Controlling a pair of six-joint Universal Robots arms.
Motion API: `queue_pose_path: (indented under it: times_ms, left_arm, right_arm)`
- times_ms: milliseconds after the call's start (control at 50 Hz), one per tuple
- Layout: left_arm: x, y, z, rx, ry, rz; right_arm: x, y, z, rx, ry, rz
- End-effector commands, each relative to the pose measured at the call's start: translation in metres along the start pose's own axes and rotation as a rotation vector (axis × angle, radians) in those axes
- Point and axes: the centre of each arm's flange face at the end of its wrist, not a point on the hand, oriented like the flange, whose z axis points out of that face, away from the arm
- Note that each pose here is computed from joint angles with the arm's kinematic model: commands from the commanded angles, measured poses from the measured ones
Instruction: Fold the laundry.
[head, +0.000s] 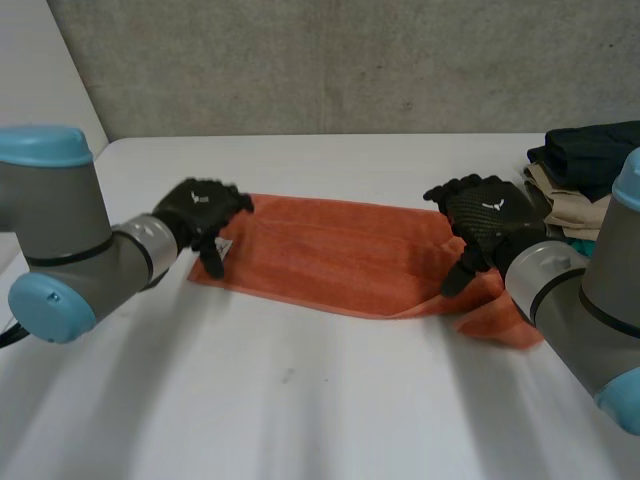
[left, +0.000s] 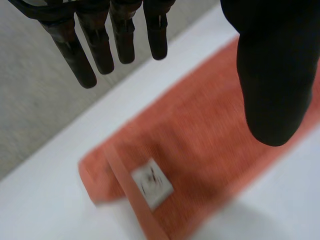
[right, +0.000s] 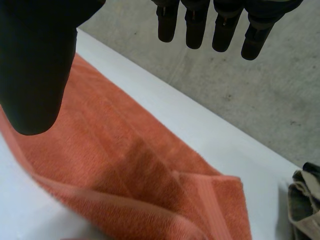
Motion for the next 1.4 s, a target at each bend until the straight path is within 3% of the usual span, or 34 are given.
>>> queue_pose_path:
  times_ms: [20, 420, 1200, 1300, 1400]
  left_arm:
    - [0.004, 0.039, 0.015, -0.103, 0.04, 0.059]
    - [-0.001, 0.062, 0.06, -0.063, 0.024, 0.039]
    - [0.012, 0.065, 0.089, 0.019, 0.012, 0.123]
    - [0.008, 0.059, 0.082, 0.002, 0.006, 0.158]
    - [-0.011, 0.019, 0.042, 0.018, -0.018, 0.055]
  right_arm:
    - [0.0, 0.017, 0.002, -0.029, -0.024, -0.007]
    - [-0.004, 0.04, 0.012, -0.052, -0.032, -0.023]
    - [-0.008, 0.045, 0.013, -0.053, -0.05, -0.055]
    - [-0.004, 0.041, 0.014, -0.047, -0.039, -0.053]
    - [0.004, 0.025, 0.008, -0.022, -0.023, -0.072]
